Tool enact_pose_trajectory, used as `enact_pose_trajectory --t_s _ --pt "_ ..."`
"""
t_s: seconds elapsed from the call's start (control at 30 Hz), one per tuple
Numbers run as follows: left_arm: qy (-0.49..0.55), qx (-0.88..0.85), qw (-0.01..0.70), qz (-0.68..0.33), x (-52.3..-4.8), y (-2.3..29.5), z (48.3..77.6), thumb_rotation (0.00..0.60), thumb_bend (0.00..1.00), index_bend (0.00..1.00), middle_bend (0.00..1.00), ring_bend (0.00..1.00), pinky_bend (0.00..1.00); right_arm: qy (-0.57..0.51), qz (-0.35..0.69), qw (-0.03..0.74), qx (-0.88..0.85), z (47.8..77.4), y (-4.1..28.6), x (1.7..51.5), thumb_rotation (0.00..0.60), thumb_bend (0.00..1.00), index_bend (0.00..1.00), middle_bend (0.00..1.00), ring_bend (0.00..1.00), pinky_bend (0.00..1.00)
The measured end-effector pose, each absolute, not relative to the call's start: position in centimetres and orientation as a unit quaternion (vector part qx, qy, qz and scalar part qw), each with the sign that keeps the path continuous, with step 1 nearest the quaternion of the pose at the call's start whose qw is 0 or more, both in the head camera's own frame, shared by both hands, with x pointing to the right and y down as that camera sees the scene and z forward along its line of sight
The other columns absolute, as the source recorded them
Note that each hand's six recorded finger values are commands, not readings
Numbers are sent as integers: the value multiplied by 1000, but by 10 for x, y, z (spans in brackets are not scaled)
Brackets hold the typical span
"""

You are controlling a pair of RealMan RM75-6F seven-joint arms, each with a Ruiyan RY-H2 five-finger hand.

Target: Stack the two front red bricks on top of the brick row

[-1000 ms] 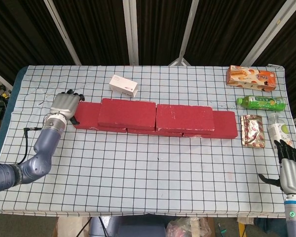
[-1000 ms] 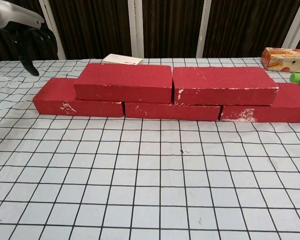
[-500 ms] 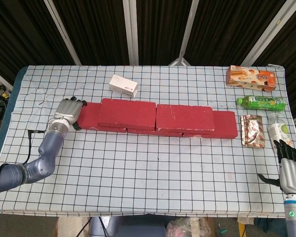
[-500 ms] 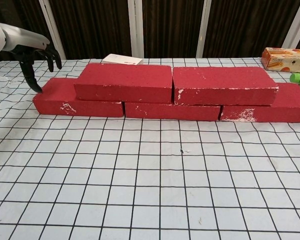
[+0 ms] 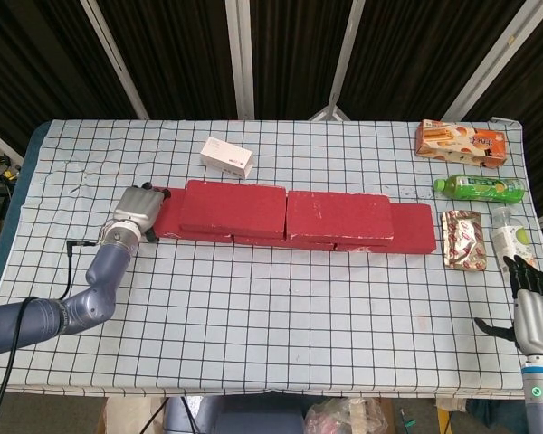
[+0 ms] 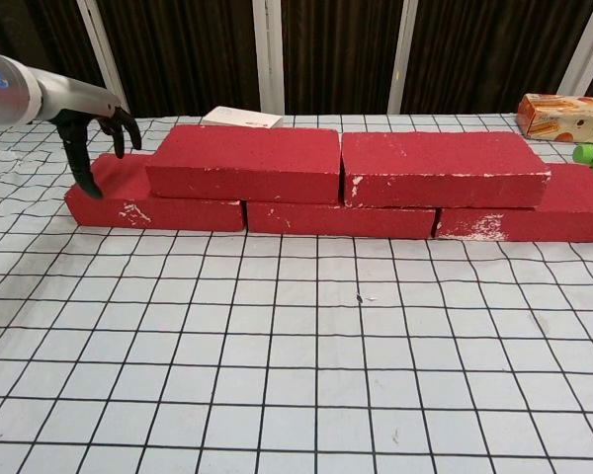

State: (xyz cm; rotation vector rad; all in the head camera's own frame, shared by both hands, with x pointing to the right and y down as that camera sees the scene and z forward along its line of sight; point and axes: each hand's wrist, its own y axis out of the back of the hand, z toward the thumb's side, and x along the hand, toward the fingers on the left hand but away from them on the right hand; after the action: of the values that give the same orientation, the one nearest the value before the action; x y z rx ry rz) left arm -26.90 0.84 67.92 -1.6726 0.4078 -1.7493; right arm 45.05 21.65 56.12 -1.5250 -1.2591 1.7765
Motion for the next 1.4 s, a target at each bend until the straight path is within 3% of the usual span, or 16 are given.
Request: enact_pose_trajectory --t_s 1.4 --pt "139 -657 334 -661 -240 15 685 600 0 195 232 119 221 -462 650 236 -556 561 216 453 600 153 0 0 0 0"
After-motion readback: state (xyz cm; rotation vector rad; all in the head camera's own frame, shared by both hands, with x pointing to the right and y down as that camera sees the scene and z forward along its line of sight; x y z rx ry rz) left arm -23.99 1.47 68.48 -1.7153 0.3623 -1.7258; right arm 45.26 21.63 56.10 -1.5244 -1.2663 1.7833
